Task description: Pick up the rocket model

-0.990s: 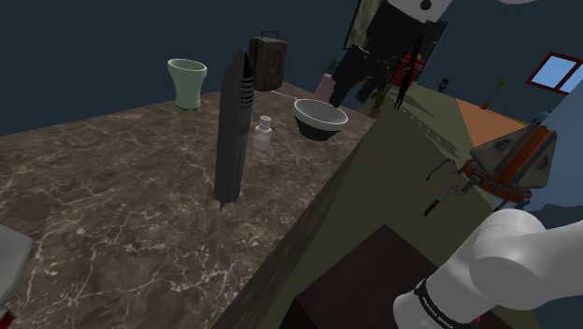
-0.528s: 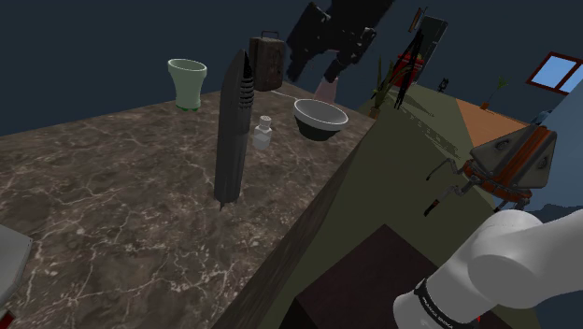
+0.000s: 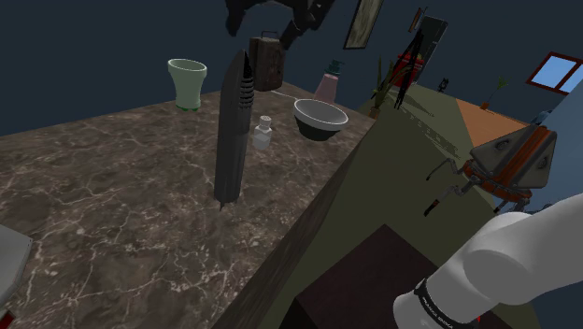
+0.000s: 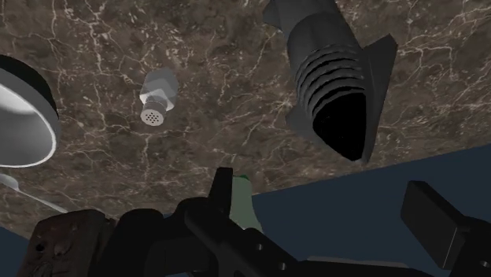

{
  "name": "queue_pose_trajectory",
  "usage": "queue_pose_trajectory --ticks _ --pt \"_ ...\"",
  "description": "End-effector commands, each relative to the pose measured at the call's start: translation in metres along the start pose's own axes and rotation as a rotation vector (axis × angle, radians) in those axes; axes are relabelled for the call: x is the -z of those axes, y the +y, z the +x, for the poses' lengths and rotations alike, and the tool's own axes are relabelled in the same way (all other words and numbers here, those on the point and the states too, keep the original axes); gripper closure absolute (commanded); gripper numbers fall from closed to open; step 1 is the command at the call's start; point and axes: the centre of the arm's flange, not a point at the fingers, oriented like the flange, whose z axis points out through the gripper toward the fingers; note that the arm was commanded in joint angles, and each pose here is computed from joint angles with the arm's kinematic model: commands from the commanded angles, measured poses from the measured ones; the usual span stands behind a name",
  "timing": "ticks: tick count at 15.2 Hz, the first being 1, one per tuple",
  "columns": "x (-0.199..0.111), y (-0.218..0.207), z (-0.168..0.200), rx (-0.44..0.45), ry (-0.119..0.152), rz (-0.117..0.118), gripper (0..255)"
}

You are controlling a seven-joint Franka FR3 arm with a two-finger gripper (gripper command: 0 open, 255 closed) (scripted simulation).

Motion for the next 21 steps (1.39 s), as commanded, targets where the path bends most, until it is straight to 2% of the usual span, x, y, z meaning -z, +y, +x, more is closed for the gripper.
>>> queue_pose_trajectory --ticks 1,10,11,21 --pt "0.006 -0.022 0.004 -0.019 0.032 0.010 0" --pt "-0.029 -0.019 -0.015 -0.019 0.032 0.010 0" --pt "-0.029 -0.018 -0.014 -0.019 0.032 0.010 255" --pt "-0.025 -0.019 -0.012 -0.019 0.032 0.010 255"
